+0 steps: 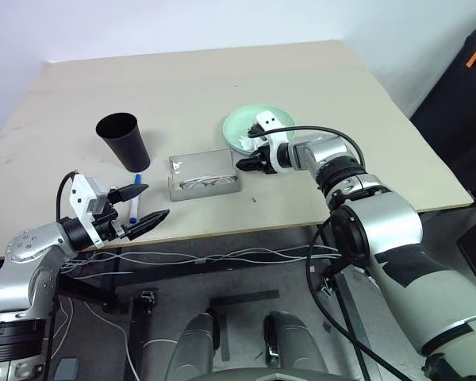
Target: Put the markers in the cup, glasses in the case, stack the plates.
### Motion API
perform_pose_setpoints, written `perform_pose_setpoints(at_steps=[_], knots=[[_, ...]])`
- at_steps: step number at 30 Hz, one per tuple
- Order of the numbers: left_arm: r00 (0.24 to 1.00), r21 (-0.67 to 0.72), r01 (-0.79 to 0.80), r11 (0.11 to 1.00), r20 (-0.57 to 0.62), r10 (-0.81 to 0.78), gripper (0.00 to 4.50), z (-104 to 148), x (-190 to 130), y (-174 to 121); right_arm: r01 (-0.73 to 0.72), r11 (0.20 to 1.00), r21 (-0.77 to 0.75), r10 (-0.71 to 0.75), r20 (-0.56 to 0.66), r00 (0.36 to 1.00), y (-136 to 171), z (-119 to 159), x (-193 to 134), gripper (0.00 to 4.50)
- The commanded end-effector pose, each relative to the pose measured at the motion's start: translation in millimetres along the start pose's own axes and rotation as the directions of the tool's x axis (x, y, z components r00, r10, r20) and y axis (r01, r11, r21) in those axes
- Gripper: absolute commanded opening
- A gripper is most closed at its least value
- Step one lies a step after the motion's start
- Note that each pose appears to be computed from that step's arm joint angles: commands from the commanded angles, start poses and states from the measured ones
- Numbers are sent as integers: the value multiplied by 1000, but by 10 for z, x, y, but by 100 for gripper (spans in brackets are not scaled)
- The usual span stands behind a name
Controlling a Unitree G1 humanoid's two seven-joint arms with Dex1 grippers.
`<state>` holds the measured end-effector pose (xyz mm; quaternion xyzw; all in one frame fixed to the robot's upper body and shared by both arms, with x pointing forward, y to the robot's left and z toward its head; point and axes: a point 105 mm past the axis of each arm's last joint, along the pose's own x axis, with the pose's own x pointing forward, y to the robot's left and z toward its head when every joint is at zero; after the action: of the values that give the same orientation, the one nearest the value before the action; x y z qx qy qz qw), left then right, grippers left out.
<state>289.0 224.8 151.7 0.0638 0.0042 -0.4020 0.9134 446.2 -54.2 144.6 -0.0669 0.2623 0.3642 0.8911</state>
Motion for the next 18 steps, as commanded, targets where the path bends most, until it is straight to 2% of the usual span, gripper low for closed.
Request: perform_pose_setpoints(at_steps=[1, 18], knots=[[1000, 47, 9, 999, 12, -9, 450, 90, -3, 17, 32, 999, 31, -33, 33, 999, -20, 52, 5, 276], [1000, 52, -3, 999, 6, 3, 450, 72, -53, 24, -45, 998, 45, 45, 1, 999, 176, 20, 95, 276]])
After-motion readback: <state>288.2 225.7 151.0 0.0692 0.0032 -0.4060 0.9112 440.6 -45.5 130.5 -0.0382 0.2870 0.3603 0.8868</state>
